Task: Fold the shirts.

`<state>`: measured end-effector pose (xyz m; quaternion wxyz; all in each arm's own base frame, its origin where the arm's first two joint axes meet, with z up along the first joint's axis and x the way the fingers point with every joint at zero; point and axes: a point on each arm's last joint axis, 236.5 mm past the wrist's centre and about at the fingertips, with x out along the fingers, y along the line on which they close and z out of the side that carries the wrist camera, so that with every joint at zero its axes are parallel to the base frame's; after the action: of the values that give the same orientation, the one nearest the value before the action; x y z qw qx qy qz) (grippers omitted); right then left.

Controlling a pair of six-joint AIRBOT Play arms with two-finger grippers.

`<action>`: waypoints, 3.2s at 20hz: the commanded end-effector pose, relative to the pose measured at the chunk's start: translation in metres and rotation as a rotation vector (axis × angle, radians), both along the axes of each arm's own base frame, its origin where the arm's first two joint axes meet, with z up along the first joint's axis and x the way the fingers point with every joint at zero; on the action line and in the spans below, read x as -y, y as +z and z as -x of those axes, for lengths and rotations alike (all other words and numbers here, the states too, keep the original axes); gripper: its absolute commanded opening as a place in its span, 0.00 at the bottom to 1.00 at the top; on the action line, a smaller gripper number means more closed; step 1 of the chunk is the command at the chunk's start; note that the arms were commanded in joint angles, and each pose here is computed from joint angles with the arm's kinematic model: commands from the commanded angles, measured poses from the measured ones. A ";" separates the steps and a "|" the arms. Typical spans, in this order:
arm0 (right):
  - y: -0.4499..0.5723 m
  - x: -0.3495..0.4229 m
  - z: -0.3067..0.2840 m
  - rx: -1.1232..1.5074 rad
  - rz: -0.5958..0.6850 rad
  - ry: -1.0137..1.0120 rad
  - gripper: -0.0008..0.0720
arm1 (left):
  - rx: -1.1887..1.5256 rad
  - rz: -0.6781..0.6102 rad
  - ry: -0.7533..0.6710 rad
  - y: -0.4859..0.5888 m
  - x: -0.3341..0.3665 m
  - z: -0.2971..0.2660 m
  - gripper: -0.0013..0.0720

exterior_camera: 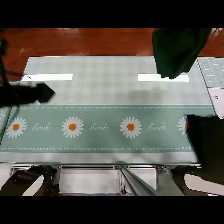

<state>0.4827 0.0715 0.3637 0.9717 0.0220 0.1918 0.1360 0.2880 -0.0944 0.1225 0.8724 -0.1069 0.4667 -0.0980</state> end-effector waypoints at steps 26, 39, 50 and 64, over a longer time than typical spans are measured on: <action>-0.331 -0.226 0.128 -0.926 -0.207 0.515 0.57 | -0.079 -0.019 0.057 -0.078 -0.011 0.022 0.71; -0.379 0.013 0.197 -0.912 -0.382 -0.085 0.57 | -0.450 0.554 0.011 -0.182 0.069 0.036 0.71; -0.386 -0.002 0.226 -1.002 -0.410 -0.039 0.57 | -0.506 0.445 -0.172 -0.219 0.132 0.002 0.71; -0.451 -0.113 0.264 -1.126 -0.482 0.027 0.57 | -0.515 0.466 -0.201 -0.211 0.141 -0.012 0.04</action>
<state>0.2082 0.1629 -0.0783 0.6791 0.2928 0.6538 0.1601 0.3019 -0.2340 -0.0897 0.6682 -0.2771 0.6420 -0.2540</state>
